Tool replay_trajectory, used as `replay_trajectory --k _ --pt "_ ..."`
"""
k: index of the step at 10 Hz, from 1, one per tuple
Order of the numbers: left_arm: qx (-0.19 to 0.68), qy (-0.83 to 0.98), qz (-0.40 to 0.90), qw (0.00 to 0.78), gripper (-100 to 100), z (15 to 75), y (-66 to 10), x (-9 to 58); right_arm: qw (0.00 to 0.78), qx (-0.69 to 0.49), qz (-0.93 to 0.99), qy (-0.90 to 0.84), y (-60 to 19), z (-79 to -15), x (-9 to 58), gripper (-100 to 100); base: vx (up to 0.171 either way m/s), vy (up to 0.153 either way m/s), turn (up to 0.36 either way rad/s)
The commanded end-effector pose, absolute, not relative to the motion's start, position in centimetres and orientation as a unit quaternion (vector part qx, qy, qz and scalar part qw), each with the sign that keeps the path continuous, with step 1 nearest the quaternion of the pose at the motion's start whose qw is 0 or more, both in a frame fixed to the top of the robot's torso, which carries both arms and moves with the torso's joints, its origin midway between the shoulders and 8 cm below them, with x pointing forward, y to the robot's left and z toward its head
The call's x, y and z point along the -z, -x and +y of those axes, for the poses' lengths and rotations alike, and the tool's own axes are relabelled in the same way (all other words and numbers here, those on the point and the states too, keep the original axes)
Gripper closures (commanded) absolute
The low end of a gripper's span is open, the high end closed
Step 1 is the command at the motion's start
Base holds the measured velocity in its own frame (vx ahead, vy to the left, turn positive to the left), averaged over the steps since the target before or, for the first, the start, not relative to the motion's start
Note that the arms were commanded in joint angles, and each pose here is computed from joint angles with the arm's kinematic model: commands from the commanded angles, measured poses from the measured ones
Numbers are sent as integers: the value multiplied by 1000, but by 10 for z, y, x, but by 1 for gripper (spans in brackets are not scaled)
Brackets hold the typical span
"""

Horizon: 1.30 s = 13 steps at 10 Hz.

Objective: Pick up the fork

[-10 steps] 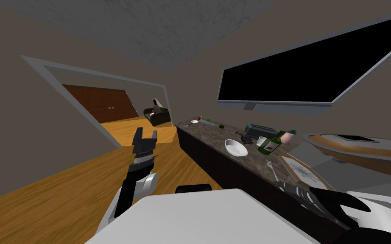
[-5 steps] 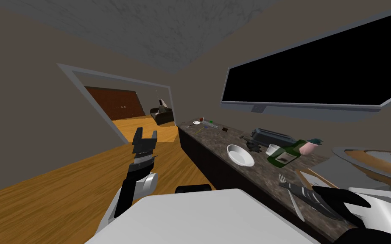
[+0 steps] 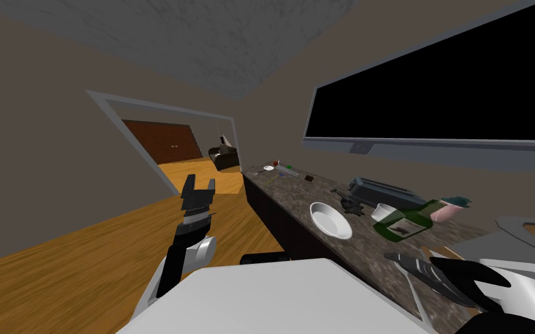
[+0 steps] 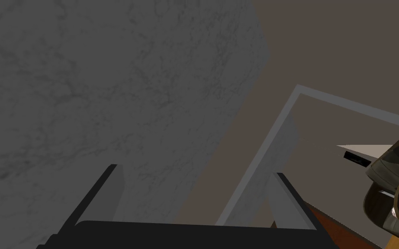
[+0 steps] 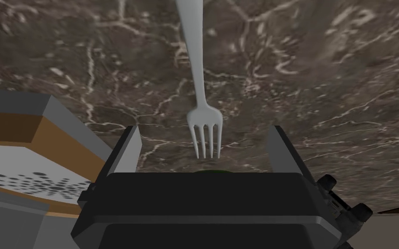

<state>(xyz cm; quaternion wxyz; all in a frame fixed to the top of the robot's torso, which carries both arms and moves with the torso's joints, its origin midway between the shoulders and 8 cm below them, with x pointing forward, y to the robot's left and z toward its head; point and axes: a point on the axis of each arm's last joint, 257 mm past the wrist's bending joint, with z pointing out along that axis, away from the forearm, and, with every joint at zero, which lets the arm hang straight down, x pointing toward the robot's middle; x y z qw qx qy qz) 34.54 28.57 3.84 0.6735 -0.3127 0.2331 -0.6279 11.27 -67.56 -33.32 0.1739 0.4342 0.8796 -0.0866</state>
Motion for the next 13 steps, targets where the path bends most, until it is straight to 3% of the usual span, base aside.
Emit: replay_trajectory --k 1,7,8,12,13 --pt "628 313 233 674 0 286 -345 -38 174 88 877 -440 -107 -677 339 -100 0 -15 100" --pt "628 313 233 674 0 286 -345 -38 174 89 871 -451 -95 -678 354 -100 -7 -13 59" --pt "628 313 233 674 0 286 -345 -38 174 89 871 -452 -95 -678 354 100 0 0 0" --pt "628 313 233 674 0 286 -345 -38 174 90 871 -451 -95 -678 354 100 0 0 0" --pt "628 313 233 674 0 286 -345 -38 174 90 871 -451 -95 -678 354 0 0 0 0"
